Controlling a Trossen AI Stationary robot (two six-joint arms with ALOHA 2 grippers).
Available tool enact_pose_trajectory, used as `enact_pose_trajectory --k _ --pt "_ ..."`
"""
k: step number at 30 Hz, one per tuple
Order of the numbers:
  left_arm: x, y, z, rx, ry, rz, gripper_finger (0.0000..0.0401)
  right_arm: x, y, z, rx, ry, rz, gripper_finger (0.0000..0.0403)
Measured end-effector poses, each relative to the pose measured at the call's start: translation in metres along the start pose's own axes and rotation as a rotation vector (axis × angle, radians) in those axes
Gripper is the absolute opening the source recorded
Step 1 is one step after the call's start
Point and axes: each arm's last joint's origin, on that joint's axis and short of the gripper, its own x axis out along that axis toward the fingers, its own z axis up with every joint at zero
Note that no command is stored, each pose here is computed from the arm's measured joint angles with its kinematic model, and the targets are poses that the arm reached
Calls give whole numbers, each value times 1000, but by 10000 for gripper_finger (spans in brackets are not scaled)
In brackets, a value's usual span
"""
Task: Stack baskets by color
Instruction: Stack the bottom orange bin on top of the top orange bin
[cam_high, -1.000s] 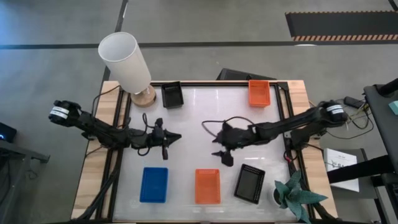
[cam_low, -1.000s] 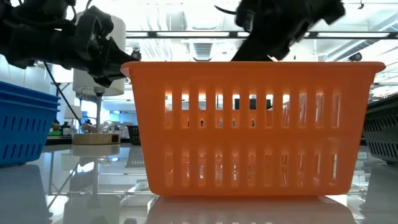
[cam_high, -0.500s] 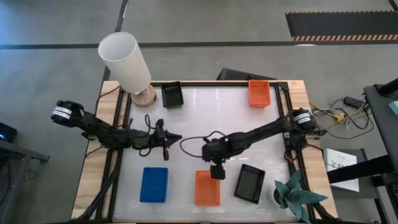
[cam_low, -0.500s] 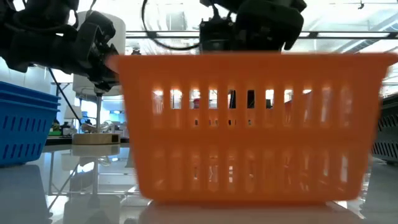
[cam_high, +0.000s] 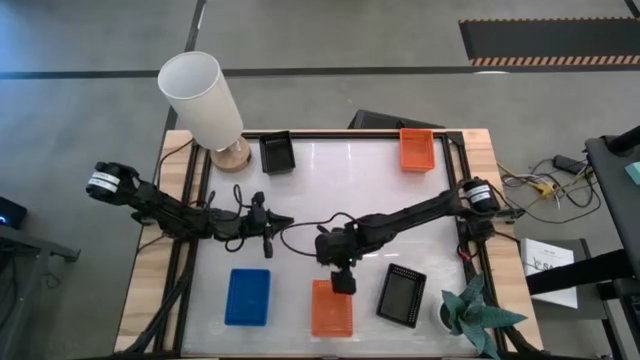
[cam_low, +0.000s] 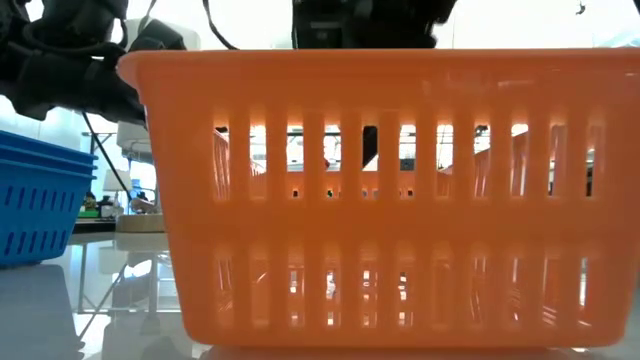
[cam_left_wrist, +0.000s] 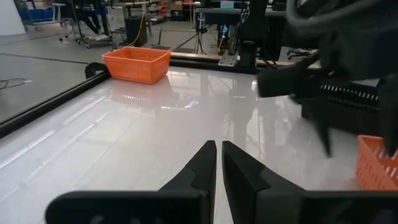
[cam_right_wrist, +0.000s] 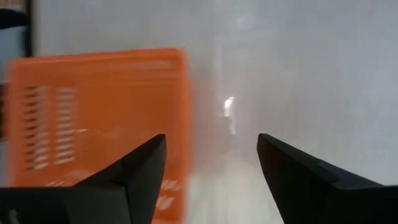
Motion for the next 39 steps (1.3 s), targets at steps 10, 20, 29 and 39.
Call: enact_pose_trajectory --k 10,20,29,39 --pt "0 0 -3 -18 13 0 10 6 19 -7 17 46 91 286" --pt "0 0 -3 -11 12 0 10 32 14 -13 46 110 65 211" --pt "-1 0 -3 31 9 0 10 12 -4 -16 7 169 -31 56" --pt "-1 0 0 21 -14 -3 10 -71 -72 -24 0 277 -274 13"
